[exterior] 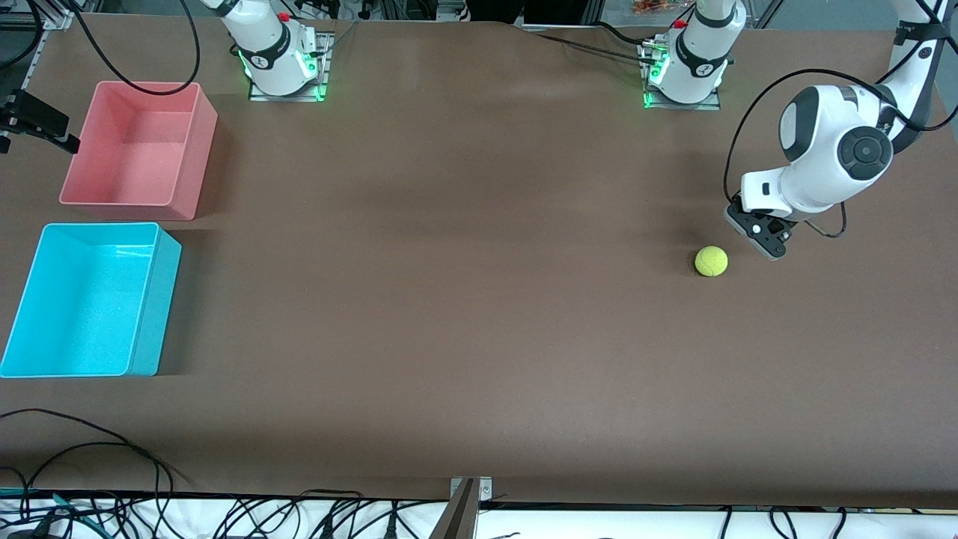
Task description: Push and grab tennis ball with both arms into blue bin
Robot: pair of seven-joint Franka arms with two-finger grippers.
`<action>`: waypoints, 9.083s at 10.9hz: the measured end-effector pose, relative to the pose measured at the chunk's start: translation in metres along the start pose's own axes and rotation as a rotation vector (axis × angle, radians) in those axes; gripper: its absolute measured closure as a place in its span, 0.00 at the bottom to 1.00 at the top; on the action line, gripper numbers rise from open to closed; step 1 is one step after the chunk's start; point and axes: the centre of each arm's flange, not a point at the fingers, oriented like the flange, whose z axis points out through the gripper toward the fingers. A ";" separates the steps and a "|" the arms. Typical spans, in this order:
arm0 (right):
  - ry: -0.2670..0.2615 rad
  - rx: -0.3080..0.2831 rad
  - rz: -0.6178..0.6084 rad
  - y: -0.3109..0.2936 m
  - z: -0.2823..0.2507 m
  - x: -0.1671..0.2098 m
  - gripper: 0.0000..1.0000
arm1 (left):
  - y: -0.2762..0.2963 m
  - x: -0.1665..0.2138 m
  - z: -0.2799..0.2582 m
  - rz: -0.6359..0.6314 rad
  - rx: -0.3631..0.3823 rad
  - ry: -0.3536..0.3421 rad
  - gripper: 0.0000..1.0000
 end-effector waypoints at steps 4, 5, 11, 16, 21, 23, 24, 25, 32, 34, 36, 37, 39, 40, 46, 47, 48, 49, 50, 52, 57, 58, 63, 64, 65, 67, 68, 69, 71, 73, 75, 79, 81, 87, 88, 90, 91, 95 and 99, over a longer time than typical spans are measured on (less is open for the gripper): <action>0.000 0.000 0.000 0.000 0.000 0.000 0.00 | -0.039 -0.027 0.038 0.263 -0.009 0.112 0.99; 0.000 0.000 0.000 0.000 0.000 0.000 0.00 | -0.042 -0.030 0.049 0.300 -0.017 0.117 0.99; 0.000 0.000 0.000 0.000 0.000 0.000 0.00 | -0.050 -0.024 0.083 0.451 -0.032 0.107 0.99; 0.001 0.002 0.042 0.023 0.000 -0.003 0.00 | -0.056 -0.022 0.096 0.569 0.009 0.067 0.99; 0.001 0.002 0.035 0.019 0.000 -0.002 0.00 | -0.076 -0.024 0.108 0.599 0.024 0.073 0.99; 0.001 0.002 0.034 0.019 0.000 -0.002 0.00 | -0.074 -0.023 0.115 0.576 0.004 0.089 0.99; 0.001 0.002 0.034 0.019 0.000 -0.002 0.00 | -0.073 -0.021 0.117 0.574 0.002 0.093 0.99; 0.001 0.002 0.034 0.019 0.000 -0.002 0.00 | -0.073 -0.019 0.117 0.579 0.002 0.093 0.99; 0.001 0.002 0.033 0.018 0.000 -0.002 0.00 | -0.070 -0.013 0.117 0.587 0.003 0.094 0.99; 0.001 0.002 0.033 0.018 0.000 -0.002 0.00 | -0.070 -0.013 0.117 0.587 0.002 0.094 0.99; 0.001 0.002 0.033 0.018 0.000 -0.002 0.00 | -0.070 -0.012 0.117 0.589 0.002 0.095 0.99; 0.001 0.002 0.033 0.018 0.000 -0.002 0.00 | -0.069 -0.010 0.117 0.593 0.002 0.095 0.99; 0.001 0.002 0.033 0.018 0.000 -0.002 0.00 | -0.066 -0.006 0.117 0.600 0.001 0.096 0.99; 0.001 0.002 0.033 0.018 0.000 -0.002 0.00 | -0.066 -0.006 0.117 0.600 0.001 0.096 0.99; 0.001 0.002 0.031 0.018 0.000 -0.002 0.00 | -0.033 0.038 0.114 0.511 -0.021 0.127 0.99; 0.001 0.002 0.031 0.017 0.000 -0.002 0.00 | -0.004 0.074 0.107 0.466 -0.029 0.146 0.99; 0.001 0.002 0.030 0.017 0.000 -0.002 0.00 | 0.027 0.109 0.096 0.423 -0.035 0.164 0.99; 0.001 0.002 0.030 0.017 0.000 -0.002 0.00 | 0.047 0.129 0.089 0.407 -0.034 0.173 0.99; 0.001 0.002 0.030 0.017 0.000 -0.002 0.00 | 0.053 0.134 0.087 0.396 -0.033 0.174 0.99; 0.001 0.002 0.029 0.016 0.000 -0.002 0.00 | 0.050 0.132 0.087 0.389 -0.032 0.173 0.99; -0.005 0.001 0.008 -0.001 0.003 0.002 0.00 | 0.050 0.131 0.087 0.387 -0.032 0.172 0.99; -0.007 0.000 0.010 -0.007 0.004 0.003 0.00 | 0.050 0.131 0.087 0.387 -0.033 0.172 0.99; -0.034 -0.002 -0.012 -0.035 0.013 0.007 0.00 | 0.046 0.128 0.086 0.378 -0.029 0.173 0.91; -0.057 -0.003 -0.001 -0.043 0.022 0.007 0.00 | 0.042 0.126 0.084 0.371 -0.025 0.173 0.80; -0.085 -0.003 0.004 -0.046 0.035 0.008 0.00 | 0.037 0.122 0.082 0.361 -0.022 0.171 0.67; -0.158 -0.004 0.008 -0.045 0.070 0.008 0.00 | 0.027 0.111 0.071 0.340 -0.017 0.164 0.43; -0.184 -0.004 0.009 -0.045 0.087 0.007 0.00 | 0.025 0.107 0.064 0.334 -0.013 0.161 0.30; -0.202 -0.004 0.009 -0.045 0.105 0.007 0.00 | 0.027 0.103 0.054 0.334 -0.012 0.151 0.19; -0.243 -0.004 0.012 -0.044 0.147 0.002 0.00 | 0.032 0.094 0.015 0.341 0.000 0.130 0.00; -0.269 -0.011 0.015 -0.041 0.195 -0.015 0.00 | 0.036 0.086 -0.032 0.342 0.062 0.143 0.00; -0.277 -0.045 0.006 -0.037 0.238 -0.040 0.00 | 0.041 0.076 -0.058 0.337 0.091 0.143 0.00; -0.275 -0.101 -0.019 -0.028 0.288 -0.056 0.00 | 0.045 0.068 -0.085 0.333 0.136 0.157 0.00; -0.273 -0.106 -0.015 -0.023 0.297 -0.058 0.00 | 0.050 0.060 -0.122 0.325 0.202 0.182 0.00; -0.299 -0.111 -0.004 -0.011 0.318 -0.060 0.00 | 0.040 0.035 -0.150 0.275 0.241 0.197 0.00; -0.282 -0.131 -0.017 -0.009 0.320 -0.056 0.00 | 0.040 0.036 -0.150 0.275 0.241 0.197 0.00; -0.260 -0.149 -0.033 -0.005 0.337 -0.049 0.00 | 0.039 0.036 -0.153 0.275 0.246 0.201 0.00; -0.247 -0.148 -0.035 -0.003 0.350 -0.044 0.00 | 0.039 0.036 -0.155 0.274 0.244 0.200 0.00; -0.266 -0.172 -0.075 0.010 0.406 -0.037 0.00 | 0.030 0.024 -0.186 0.112 0.194 0.192 0.00; -0.268 -0.189 -0.095 0.017 0.427 -0.035 0.00 | 0.031 0.018 -0.217 -0.010 0.140 0.166 0.00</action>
